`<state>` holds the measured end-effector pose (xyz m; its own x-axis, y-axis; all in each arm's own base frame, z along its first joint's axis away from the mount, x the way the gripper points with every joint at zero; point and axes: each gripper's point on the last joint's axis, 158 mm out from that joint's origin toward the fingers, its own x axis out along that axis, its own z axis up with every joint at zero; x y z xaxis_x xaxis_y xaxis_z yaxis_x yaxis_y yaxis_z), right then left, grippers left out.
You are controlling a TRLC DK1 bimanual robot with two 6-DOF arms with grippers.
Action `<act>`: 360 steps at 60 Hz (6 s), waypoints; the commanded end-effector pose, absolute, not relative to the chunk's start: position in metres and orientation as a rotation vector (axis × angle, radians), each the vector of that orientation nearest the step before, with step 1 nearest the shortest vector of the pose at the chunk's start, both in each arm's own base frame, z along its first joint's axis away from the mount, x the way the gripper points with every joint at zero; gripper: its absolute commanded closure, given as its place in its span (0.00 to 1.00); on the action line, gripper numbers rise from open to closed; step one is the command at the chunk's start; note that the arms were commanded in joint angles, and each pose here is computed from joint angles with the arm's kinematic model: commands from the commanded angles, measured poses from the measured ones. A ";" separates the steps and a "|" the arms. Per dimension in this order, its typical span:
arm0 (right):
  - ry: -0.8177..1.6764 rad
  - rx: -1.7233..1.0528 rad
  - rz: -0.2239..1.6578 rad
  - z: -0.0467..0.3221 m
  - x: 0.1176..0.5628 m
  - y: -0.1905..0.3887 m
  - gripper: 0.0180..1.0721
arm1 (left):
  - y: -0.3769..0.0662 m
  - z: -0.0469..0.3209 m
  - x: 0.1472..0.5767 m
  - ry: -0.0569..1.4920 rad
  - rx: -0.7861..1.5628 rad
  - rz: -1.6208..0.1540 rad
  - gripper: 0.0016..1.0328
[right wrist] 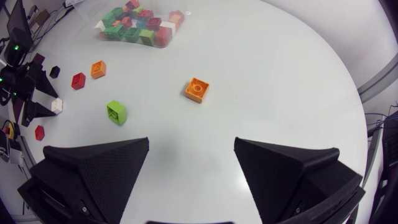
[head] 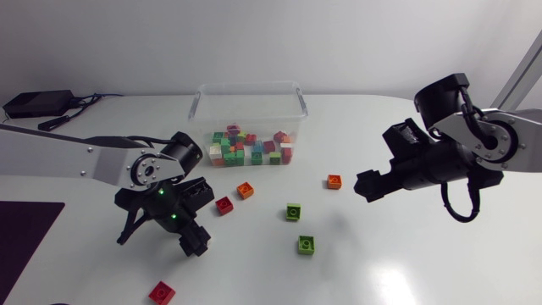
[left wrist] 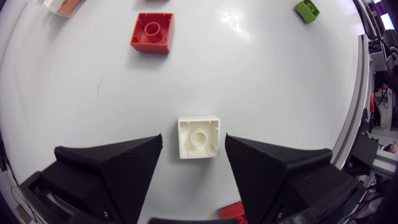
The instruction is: Place the duplo bricks in the container
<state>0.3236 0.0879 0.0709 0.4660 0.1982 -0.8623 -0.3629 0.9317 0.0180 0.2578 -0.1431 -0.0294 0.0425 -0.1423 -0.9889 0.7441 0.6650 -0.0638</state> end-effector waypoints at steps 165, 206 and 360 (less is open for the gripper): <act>0.930 -0.183 0.275 0.116 0.430 0.160 0.70 | -0.191 0.179 0.531 0.510 0.118 -0.567 0.77; 0.680 -0.196 0.419 0.203 0.465 0.241 0.69 | -0.107 0.199 0.468 0.591 0.254 -0.535 0.05; 1.021 -0.691 0.889 0.058 0.261 0.203 0.04 | -0.015 -0.051 0.317 1.430 0.838 -0.948 0.85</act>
<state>0.2828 0.2100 0.0756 0.3139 0.3203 -0.8938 -0.8233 0.5608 -0.0881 0.3267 -0.0145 -0.0419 -0.0110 -0.0398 -0.9991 0.9007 0.4336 -0.0272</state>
